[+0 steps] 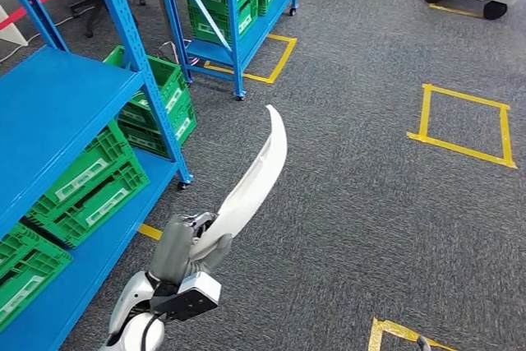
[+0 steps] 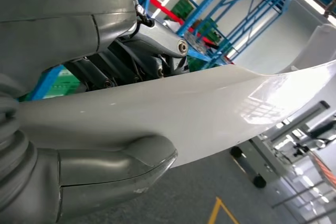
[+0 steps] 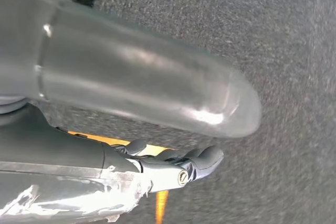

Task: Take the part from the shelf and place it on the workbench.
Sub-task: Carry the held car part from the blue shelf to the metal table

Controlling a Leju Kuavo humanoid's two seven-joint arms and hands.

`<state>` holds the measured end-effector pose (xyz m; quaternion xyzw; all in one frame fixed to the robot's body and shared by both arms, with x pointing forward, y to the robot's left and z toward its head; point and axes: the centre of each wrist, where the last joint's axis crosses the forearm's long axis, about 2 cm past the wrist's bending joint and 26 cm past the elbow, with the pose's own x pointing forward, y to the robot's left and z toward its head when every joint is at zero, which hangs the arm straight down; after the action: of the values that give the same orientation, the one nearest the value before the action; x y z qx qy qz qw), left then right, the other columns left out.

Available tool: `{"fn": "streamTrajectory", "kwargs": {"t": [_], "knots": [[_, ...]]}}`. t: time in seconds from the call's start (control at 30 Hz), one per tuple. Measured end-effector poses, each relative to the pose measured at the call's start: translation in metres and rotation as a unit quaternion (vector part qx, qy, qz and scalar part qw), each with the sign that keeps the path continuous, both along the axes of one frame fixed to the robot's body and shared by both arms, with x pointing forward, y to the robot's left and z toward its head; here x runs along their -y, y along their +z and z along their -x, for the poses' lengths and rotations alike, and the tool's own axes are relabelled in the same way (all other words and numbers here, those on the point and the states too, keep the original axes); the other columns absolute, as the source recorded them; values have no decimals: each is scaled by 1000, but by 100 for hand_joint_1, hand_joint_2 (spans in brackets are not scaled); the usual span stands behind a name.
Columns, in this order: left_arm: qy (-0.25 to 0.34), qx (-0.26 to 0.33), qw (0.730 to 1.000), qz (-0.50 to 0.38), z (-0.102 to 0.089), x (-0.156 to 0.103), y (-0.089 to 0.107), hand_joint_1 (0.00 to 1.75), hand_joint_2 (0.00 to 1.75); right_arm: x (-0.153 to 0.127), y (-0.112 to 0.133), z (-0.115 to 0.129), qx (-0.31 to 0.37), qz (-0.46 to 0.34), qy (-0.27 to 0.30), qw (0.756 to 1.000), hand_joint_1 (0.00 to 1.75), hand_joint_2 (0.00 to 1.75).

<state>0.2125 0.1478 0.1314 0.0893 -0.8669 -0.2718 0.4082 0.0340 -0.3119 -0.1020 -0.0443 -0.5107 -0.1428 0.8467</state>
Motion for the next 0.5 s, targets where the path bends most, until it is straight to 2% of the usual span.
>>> {"fn": "streamTrajectory", "kwargs": {"t": [0.5], "knots": [[-27, -13, 999, 24, -7, 7, -2, 175, 175, -3, 1, 6, -1, -1, -22, 1000, 0, 0]]}}
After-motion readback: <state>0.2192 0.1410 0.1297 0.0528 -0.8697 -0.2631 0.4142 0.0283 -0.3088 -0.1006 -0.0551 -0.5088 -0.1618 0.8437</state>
